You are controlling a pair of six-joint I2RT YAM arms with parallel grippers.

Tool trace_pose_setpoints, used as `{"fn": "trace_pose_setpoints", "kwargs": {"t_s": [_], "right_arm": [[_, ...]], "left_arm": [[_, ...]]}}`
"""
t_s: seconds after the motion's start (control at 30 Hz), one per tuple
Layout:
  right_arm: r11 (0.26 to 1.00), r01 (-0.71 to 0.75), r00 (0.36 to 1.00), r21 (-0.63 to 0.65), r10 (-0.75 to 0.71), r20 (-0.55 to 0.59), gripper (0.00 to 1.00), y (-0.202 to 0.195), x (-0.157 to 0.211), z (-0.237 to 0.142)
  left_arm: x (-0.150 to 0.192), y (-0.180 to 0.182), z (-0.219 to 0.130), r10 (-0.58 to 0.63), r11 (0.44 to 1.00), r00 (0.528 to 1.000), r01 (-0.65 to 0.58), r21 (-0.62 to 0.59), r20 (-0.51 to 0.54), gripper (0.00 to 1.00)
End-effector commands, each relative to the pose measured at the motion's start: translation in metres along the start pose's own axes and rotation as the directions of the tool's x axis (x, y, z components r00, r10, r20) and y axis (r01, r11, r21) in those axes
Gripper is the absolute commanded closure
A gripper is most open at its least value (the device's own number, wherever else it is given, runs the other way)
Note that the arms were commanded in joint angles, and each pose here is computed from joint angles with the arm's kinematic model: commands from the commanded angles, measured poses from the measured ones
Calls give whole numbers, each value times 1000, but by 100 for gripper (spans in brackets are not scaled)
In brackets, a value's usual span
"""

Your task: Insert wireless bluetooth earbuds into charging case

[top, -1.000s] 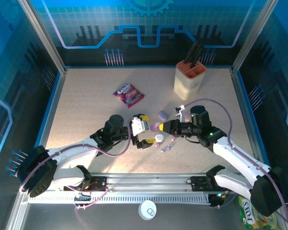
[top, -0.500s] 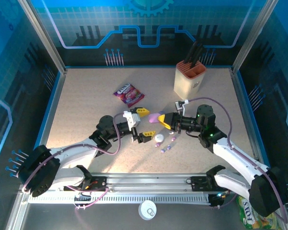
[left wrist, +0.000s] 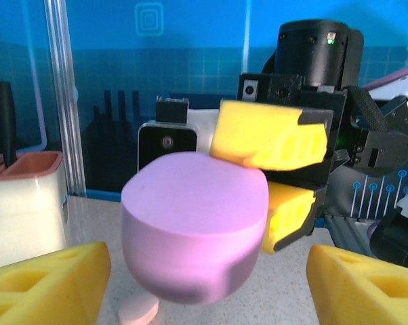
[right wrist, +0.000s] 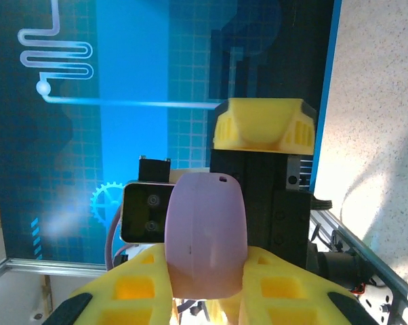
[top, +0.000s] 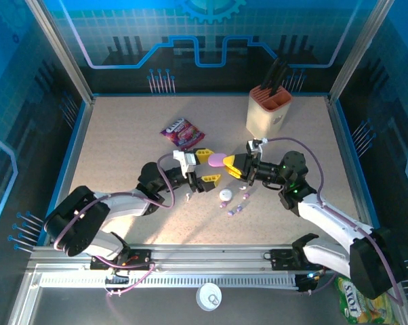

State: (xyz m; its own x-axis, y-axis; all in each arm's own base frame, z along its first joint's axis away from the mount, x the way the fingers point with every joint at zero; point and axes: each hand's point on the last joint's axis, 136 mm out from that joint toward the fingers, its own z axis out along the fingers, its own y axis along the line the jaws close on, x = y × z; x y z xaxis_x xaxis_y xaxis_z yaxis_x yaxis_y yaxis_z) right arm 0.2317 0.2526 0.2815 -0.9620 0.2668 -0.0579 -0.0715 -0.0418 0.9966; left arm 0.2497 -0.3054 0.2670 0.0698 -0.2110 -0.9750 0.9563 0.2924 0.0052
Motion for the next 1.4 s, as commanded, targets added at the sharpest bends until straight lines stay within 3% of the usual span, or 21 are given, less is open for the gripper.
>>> {"fn": "trace_pose_setpoints", "kwargs": {"t_s": [0.0, 0.27, 0.5, 0.83, 0.9, 1.07, 1.17, 1.37], "right_arm": [[998, 23, 1000, -52, -22, 13, 85, 15, 0, -6], [997, 22, 1000, -70, -21, 11, 85, 20, 1, -8], [998, 12, 1000, -64, -12, 5, 85, 17, 2, -8], [999, -1, 1000, -40, 1, 5, 85, 11, 2, -9], [999, 8, 1000, -36, -8, 7, 78, 13, 2, -9], [997, 80, 996, 4, -80, 46, 44, 16, -3, -16], [988, 137, 986, 77, -144, 86, 33, 10, -10, -28], [923, 300, 934, 242, -336, 123, 29, -3, -22, -55]], "left_arm": [[-23, -4, 4, 68, 997, 995, -71, 38, 74, 29], [-24, -10, 10, 68, 993, 995, -75, 96, 72, 45], [-25, -11, 12, 85, 990, 993, -92, 104, 77, 48], [-25, -15, 12, 84, 988, 993, -93, 120, 77, 62], [-24, -15, 12, 83, 989, 994, -92, 119, 74, 63], [-22, -12, 12, 72, 992, 995, -78, 104, 62, 63], [-16, -5, 12, 33, 997, 999, -33, 64, -1, 62], [-2, -2, 5, -9, 1000, 995, 10, 9, -101, 60]]}}
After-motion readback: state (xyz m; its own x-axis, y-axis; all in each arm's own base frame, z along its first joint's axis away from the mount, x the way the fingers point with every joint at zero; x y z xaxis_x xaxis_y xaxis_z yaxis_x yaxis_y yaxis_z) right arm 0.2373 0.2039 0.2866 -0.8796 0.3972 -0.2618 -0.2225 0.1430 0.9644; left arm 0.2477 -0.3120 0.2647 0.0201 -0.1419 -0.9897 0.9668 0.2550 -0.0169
